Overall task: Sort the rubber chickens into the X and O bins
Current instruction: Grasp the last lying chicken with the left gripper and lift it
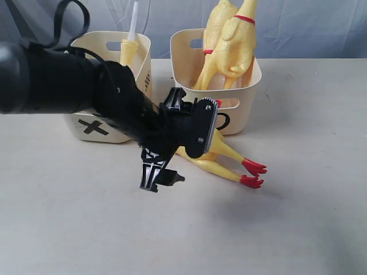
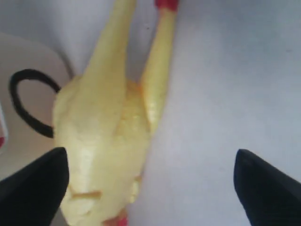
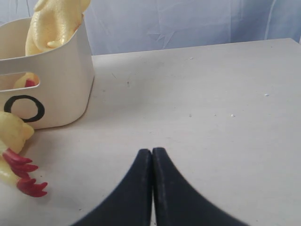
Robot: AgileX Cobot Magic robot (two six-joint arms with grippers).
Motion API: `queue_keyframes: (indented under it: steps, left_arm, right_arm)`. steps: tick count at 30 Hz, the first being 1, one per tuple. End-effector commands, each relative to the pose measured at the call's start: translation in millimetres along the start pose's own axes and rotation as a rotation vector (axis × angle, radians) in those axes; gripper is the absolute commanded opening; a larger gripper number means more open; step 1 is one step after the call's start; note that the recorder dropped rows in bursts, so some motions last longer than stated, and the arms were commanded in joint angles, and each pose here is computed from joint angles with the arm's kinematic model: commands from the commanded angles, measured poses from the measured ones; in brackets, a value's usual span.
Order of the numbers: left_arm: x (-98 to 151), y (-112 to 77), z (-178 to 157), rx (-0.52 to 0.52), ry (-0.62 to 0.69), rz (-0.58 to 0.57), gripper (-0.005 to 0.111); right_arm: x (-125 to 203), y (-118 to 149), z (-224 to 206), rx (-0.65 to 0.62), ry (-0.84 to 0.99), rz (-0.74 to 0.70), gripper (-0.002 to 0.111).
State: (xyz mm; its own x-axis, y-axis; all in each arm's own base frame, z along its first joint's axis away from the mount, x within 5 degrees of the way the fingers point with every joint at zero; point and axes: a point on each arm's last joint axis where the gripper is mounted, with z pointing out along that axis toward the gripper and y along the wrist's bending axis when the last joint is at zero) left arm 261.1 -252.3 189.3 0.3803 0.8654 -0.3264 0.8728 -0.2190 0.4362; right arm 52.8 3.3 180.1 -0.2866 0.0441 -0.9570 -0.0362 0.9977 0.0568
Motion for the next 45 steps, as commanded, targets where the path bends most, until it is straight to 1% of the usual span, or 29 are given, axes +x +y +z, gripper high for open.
queue_keyframes:
  steps: [1,2,5,8,9,11,12,13,14,16,17,19,20,21,25,26,28,30,34,36,38,43,45]
  left_arm:
    - [2.6,10.9,16.9,-0.144,0.000,-0.046,0.097]
    - [3.7,10.2,20.7,-0.142,0.003,-0.049,0.099]
    - [6.8,7.0,29.9,-0.120,0.017,-0.042,0.100]
    - [12.3,2.7,44.3,-0.100,0.044,0.002,0.099]
    - [12.9,2.5,46.6,-0.104,0.045,0.002,0.099]
    - [13.4,5.2,49.8,-0.142,0.042,0.021,0.099]
    - [12.9,8.2,49.3,-0.175,0.040,0.054,0.099]
    - [12.4,10.0,49.0,-0.195,0.036,0.056,0.098]
    - [12.1,11.2,48.8,-0.208,0.032,0.056,0.093]
    - [12.2,10.8,48.8,-0.204,0.033,0.056,0.074]
    - [12.4,10.0,49.0,-0.195,0.035,0.054,0.060]
    - [14.7,3.8,51.8,-0.130,0.053,0.049,0.042]
    - [16.1,0.6,54.3,-0.100,0.062,0.047,0.035]
    - [19.1,-5.5,59.8,-0.047,0.079,0.044,0.028]
    - [24.7,-17.5,68.9,0.059,0.111,0.038,0.008]
    - [25.5,-20.6,68.5,0.094,0.120,0.036,0.000]
    - [25.6,-22.2,64.3,0.124,0.130,0.049,0.000]
    - [23.1,-20.4,55.9,0.125,0.128,0.024,0.000]
    - [13.6,-12.1,29.1,0.088,0.102,-0.020,0.000]
    - [7.0,-6.4,9.7,0.052,0.074,-0.045,0.000]
    - [-0.6,-1.1,-10.7,0.010,0.029,-0.084,0.000]
    - [-21.0,7.6,-60.2,-0.080,-0.138,-0.250,0.000]
    - [-26.2,10.1,-78.5,-0.121,-0.187,-0.277,0.000]
  right_arm:
    - [-0.5,0.1,0.0,-0.003,-0.013,-0.002,0.000]
    - [-0.5,0.1,0.0,-0.003,-0.013,-0.002,0.000]
    - [-0.5,0.1,0.0,-0.003,-0.013,-0.002,0.000]
    - [-0.5,0.1,0.0,-0.003,-0.013,-0.002,0.000]
    - [-0.5,0.1,0.0,-0.003,-0.013,-0.002,0.000]
    - [-0.2,0.1,0.0,-0.003,-0.010,-0.002,0.000]
    - [-0.2,0.1,0.0,-0.003,-0.010,-0.002,0.000]
    - [-0.2,0.1,0.0,-0.003,-0.010,-0.002,0.000]
    - [-0.2,0.1,0.0,-0.003,-0.010,-0.002,0.000]
    - [-0.2,0.1,0.0,-0.003,-0.010,-0.002,0.000]
    - [-0.2,0.1,0.0,-0.003,-0.010,-0.002,0.000]
    - [-0.2,0.1,0.0,-0.003,-0.010,-0.002,0.000]
    - [-0.2,0.1,0.0,-0.003,-0.010,-0.002,0.000]
    - [-0.2,0.1,0.0,-0.003,-0.010,-0.002,0.000]
    - [-0.5,0.1,0.0,-0.003,-0.013,-0.002,0.000]
    - [-0.5,0.1,0.0,-0.003,-0.013,-0.002,0.000]
    - [-0.5,0.1,0.0,-0.003,-0.013,-0.002,0.000]
    - [-0.5,0.1,0.0,-0.003,-0.013,-0.002,0.000]
    - [-0.5,0.1,0.0,-0.003,-0.013,-0.002,0.000]
    - [-0.5,0.1,0.0,-0.003,-0.013,-0.002,0.000]
    - [-0.5,0.1,0.0,-0.003,-0.013,-0.002,0.000]
    - [-0.2,0.1,0.0,-0.003,-0.010,-0.002,0.000]
    - [-0.2,0.1,0.0,-0.003,-0.010,-0.002,0.000]
